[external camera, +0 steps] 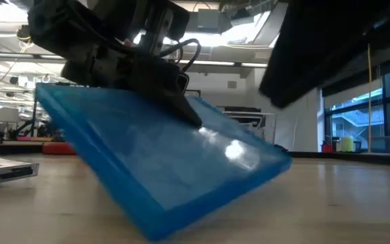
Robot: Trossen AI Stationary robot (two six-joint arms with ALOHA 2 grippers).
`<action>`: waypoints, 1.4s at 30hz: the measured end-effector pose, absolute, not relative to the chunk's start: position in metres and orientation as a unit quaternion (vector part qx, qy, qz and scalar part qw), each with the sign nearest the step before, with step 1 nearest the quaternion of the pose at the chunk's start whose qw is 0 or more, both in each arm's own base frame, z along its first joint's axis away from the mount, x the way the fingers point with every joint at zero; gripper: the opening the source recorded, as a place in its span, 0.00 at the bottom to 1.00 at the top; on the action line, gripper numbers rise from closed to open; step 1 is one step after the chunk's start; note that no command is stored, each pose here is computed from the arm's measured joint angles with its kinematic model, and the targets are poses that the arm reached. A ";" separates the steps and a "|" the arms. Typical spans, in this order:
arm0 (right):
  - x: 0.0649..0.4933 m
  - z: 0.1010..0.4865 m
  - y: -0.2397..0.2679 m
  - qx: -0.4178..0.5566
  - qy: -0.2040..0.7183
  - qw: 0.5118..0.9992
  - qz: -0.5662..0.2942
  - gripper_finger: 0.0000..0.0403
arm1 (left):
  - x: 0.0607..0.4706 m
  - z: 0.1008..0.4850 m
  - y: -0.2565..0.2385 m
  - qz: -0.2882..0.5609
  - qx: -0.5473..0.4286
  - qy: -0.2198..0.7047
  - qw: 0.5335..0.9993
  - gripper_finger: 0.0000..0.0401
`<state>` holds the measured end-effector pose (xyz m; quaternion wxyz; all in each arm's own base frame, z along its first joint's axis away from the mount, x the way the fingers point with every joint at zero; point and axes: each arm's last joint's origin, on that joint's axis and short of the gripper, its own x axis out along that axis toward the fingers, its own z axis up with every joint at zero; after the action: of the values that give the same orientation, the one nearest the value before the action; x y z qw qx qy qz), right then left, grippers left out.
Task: Pick & place jewel cases by type
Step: Put the blue CD case into the left transparent bin
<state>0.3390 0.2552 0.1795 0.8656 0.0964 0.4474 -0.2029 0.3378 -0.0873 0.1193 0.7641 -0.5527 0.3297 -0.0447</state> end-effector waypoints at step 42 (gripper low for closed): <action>0.275 0.204 0.161 -0.116 0.543 0.769 -0.317 0.60 | 0.281 0.248 0.115 0.209 -0.495 0.008 0.843 0.05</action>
<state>0.2749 0.1607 0.2043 0.7690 -0.1165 0.5428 -0.3169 0.2813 0.1148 0.2482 0.8430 -0.4954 0.0080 0.2093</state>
